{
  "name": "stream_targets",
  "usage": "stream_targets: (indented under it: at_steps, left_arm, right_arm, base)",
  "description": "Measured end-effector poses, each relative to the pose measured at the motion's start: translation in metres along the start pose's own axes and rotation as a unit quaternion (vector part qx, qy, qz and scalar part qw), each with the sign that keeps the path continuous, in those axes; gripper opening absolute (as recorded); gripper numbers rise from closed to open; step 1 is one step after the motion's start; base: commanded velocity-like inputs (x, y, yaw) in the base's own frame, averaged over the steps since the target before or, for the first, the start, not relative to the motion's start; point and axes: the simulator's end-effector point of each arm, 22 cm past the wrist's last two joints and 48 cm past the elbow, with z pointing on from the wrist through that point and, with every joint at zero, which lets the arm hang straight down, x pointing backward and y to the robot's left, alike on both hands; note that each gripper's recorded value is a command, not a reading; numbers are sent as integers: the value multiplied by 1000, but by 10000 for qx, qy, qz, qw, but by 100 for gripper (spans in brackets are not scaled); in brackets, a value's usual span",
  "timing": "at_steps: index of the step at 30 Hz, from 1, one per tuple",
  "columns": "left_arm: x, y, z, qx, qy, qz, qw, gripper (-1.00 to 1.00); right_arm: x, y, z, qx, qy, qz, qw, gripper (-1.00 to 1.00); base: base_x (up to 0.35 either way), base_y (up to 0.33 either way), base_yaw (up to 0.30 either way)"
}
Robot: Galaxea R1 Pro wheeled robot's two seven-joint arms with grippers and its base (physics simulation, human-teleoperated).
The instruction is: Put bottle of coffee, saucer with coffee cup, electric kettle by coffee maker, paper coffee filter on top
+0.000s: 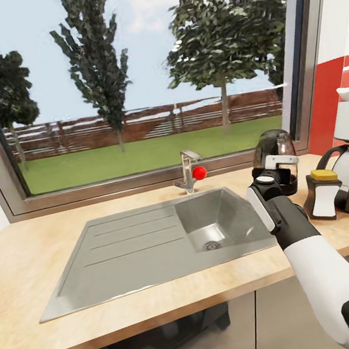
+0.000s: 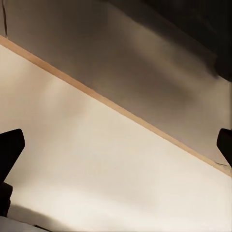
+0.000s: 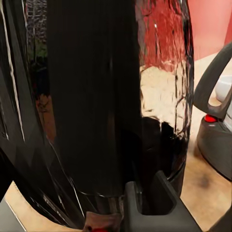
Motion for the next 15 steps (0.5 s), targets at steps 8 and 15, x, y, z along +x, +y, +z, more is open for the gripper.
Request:
stream_targets:
  at_steps: [8, 15]
  left_arm:
    - [0, 0, 0, -1, 0, -1, 10000, 100]
    - [0, 0, 0, -2, -2, -3, 10000, 100]
  right_arm:
    - [0, 0, 0, 0, -1, -1, 10000, -100]
    - [0, 0, 0, 2, 2, -2, 10000, -100]
  base:
    - [5, -75, 0]
    - [17, -29, 0]
